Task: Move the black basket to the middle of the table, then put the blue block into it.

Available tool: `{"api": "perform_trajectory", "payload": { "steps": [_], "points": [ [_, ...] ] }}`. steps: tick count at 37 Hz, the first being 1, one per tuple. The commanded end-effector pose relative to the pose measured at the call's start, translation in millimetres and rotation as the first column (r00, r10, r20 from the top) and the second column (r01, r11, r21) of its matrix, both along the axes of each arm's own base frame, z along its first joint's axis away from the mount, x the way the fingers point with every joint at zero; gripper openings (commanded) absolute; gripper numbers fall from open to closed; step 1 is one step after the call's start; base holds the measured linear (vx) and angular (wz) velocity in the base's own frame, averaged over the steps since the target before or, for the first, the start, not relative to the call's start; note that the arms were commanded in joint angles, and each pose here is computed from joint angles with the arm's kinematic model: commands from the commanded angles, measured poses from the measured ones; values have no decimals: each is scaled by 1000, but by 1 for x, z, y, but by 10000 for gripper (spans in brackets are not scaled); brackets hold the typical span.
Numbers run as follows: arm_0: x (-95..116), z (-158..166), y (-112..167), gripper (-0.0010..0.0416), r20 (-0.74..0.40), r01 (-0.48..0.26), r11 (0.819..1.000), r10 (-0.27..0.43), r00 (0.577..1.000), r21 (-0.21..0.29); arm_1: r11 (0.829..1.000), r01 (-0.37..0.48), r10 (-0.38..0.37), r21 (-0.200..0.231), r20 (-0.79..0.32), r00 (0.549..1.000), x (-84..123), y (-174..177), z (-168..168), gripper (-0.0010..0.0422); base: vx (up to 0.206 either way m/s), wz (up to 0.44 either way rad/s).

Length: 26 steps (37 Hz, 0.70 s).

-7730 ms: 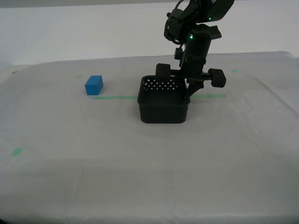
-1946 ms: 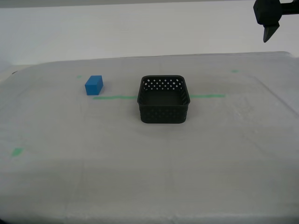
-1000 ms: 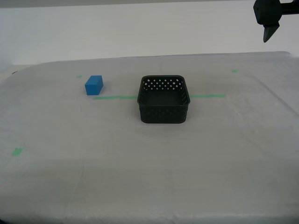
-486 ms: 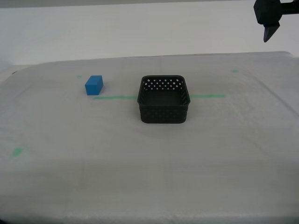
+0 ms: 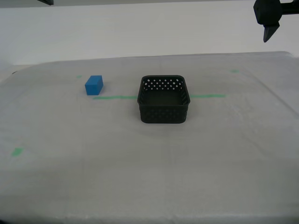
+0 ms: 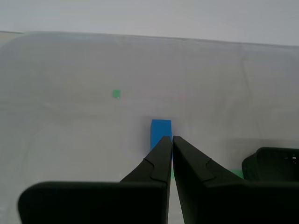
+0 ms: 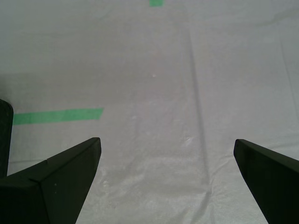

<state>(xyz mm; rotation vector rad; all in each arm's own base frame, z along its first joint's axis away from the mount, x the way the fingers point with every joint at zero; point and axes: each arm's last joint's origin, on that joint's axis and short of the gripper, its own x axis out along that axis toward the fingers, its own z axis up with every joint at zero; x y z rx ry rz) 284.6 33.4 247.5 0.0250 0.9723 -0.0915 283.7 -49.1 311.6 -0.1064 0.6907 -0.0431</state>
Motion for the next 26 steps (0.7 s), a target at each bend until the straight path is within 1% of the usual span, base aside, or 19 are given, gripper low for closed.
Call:
{"api": "perform_trajectory", "payload": {
  "steps": [1, 11, 18, 26],
  "points": [
    [0, 0, 0, 398, 1, 0, 1000, 0, 1000, 1, 1000, 10, -10, 5, -50, 999, 11, -7, -2, 0, 0, 0],
    [0, 0, 0, 399, 1, 0, 1000, 0, 1000, 1, 999, 28, -22, 26, -201, 979, 41, -20, -8, 0, 0, 0],
    [0, 0, 0, 398, 1, 0, 1000, 0, 1000, 1, 999, 27, -15, 43, -265, 964, 60, -24, -13, 0, 0, 0],
    [0, 0, 0, 398, 1, 0, 1000, 0, 1000, 1, 998, 28, -7, 55, -344, 939, 80, -29, -29, 0, 0, 0]
  ]
}}
